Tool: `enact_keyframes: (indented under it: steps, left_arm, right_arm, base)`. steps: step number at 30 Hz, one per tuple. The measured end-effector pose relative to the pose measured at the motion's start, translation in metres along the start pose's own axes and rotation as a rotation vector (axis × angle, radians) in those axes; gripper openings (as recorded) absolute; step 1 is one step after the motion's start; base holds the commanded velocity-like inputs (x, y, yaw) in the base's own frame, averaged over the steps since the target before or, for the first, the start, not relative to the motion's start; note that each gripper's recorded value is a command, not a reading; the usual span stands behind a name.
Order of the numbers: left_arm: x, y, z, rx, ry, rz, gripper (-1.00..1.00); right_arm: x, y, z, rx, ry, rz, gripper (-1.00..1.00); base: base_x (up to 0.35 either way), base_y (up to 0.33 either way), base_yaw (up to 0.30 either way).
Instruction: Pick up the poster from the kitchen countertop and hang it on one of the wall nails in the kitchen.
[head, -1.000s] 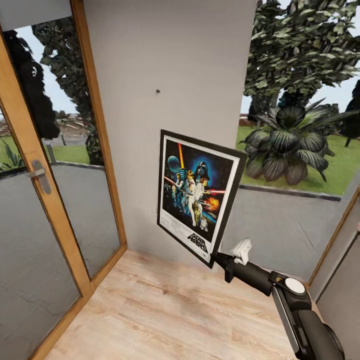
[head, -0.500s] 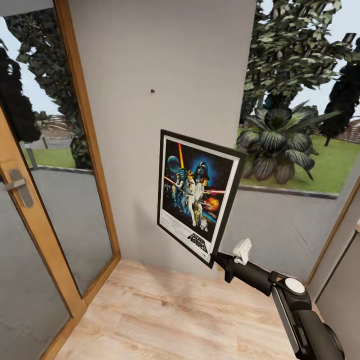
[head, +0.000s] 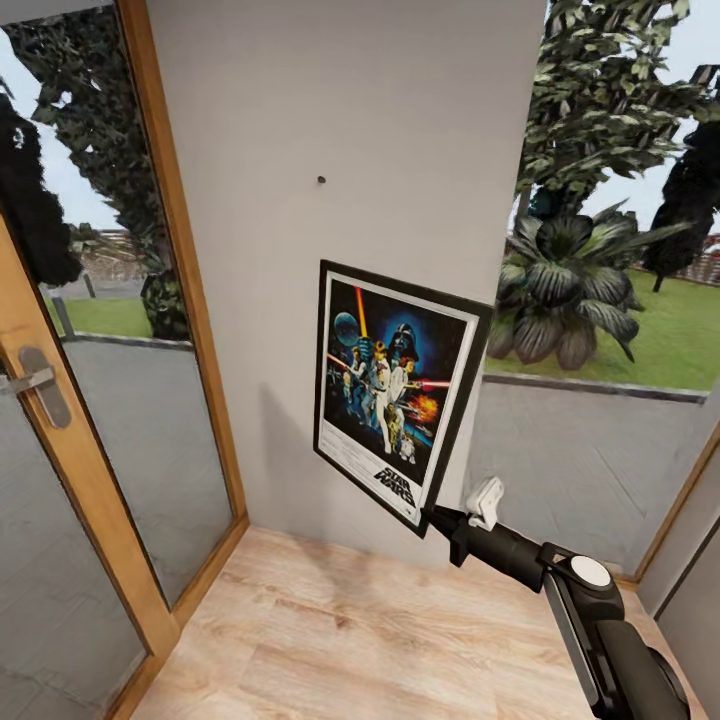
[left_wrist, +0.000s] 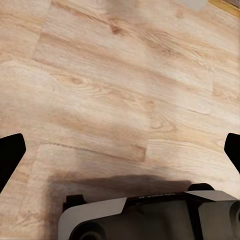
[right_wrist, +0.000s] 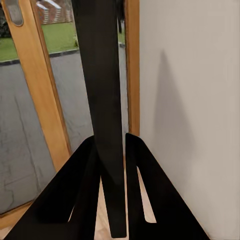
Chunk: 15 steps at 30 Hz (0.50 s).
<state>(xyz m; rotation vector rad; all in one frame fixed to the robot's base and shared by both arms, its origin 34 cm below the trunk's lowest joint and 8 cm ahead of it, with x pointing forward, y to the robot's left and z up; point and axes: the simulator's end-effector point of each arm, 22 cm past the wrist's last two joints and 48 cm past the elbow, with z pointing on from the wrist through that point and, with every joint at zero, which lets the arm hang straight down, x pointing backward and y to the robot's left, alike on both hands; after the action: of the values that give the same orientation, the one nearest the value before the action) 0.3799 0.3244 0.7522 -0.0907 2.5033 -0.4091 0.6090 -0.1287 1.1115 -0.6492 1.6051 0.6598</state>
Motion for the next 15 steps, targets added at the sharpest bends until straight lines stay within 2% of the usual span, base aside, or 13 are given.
enact_keyframes:
  steps: [5,10,15]
  left_arm:
    - [0.000,0.000,0.000,-0.001,-0.001,-0.001,1.00]
    - [0.000,0.000,0.000,0.000,-0.002,-0.002,1.00]
    - [-0.001,0.001,-0.001,-0.001,-0.002,-0.001,1.00]
  right_arm:
    - [0.000,0.000,-0.001,-0.002,0.001,0.000,-1.00]
    - [-0.008,0.004,0.001,-0.036,-0.004,-0.005,-1.00]
    - [-0.036,0.005,0.007,-0.105,0.005,0.006,-1.00]
  base:
    - [0.002,0.002,0.000]
    - [0.000,0.000,0.000]
    - [0.000,0.000,0.000]
